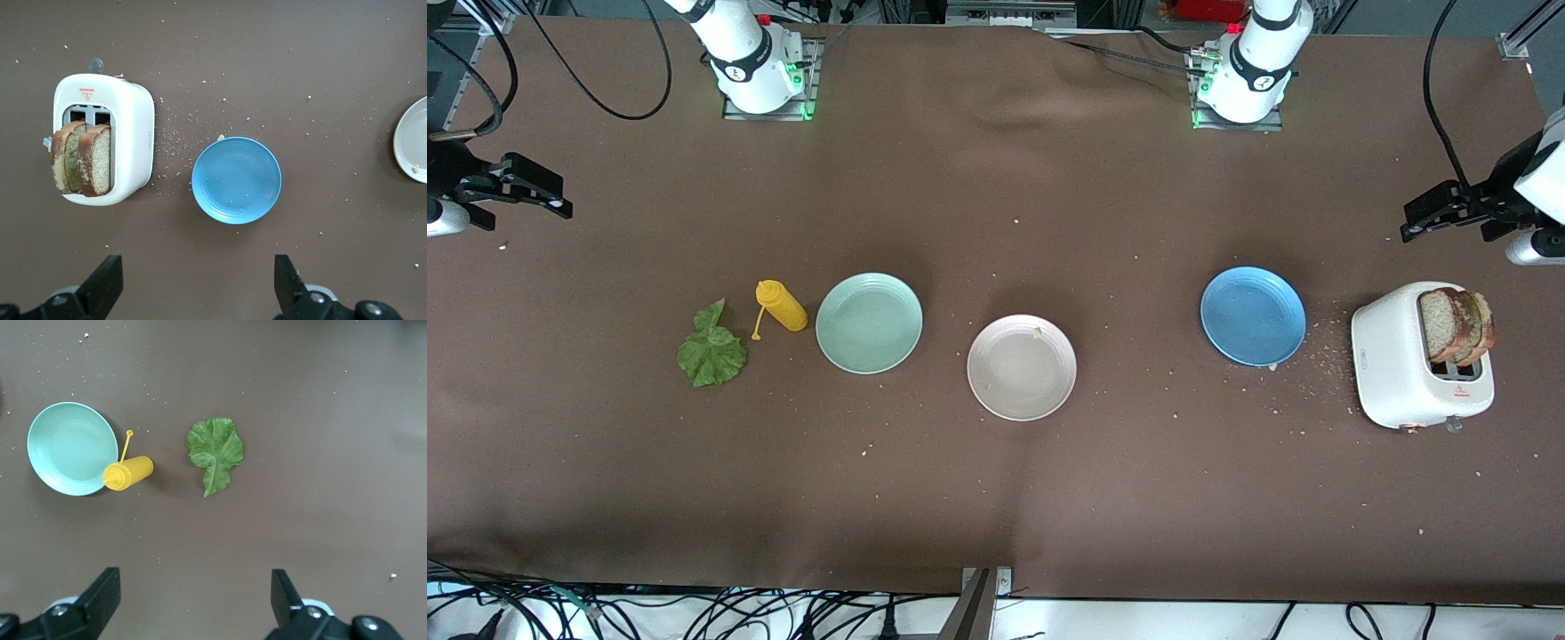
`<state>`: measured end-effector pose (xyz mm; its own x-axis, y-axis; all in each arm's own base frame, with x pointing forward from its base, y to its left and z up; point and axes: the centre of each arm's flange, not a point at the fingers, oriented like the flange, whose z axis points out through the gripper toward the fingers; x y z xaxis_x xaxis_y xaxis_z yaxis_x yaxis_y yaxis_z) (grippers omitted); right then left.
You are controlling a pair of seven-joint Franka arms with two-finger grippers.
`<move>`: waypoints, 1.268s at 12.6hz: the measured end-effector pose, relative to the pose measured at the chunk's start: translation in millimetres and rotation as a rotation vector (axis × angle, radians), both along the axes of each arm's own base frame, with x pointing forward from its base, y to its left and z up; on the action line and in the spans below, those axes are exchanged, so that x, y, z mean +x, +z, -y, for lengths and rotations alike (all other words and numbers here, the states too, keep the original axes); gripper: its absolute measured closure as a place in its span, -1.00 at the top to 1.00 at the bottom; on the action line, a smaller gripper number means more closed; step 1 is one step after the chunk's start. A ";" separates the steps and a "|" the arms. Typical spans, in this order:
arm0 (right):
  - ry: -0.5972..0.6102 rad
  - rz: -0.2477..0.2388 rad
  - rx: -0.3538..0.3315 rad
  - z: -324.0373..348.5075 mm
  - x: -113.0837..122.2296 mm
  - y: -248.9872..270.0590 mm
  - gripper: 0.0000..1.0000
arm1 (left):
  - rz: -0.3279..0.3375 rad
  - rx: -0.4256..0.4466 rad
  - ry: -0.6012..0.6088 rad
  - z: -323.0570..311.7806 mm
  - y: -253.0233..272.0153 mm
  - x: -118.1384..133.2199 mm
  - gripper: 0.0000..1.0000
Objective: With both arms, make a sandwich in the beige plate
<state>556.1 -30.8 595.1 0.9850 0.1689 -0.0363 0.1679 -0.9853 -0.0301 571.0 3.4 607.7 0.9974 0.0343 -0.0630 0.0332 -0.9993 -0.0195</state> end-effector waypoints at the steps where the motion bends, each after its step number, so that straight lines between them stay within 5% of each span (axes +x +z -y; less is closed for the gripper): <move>1: 0.000 0.000 0.000 0.0 0.0 0.0 1.00 | -0.003 0.000 0.001 -0.6 -1.7 0.0 1.00; 16: 0.001 0.000 0.000 -0.4 0.0 -0.1 1.00 | -0.009 -0.034 0.030 -14.2 -5.5 1.3 1.00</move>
<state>556.1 -30.4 595.1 0.9848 0.1696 -0.0364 0.1686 -0.9852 -0.0301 572.3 17.6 602.2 0.9953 0.0624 -0.0735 0.0635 -0.9979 0.0135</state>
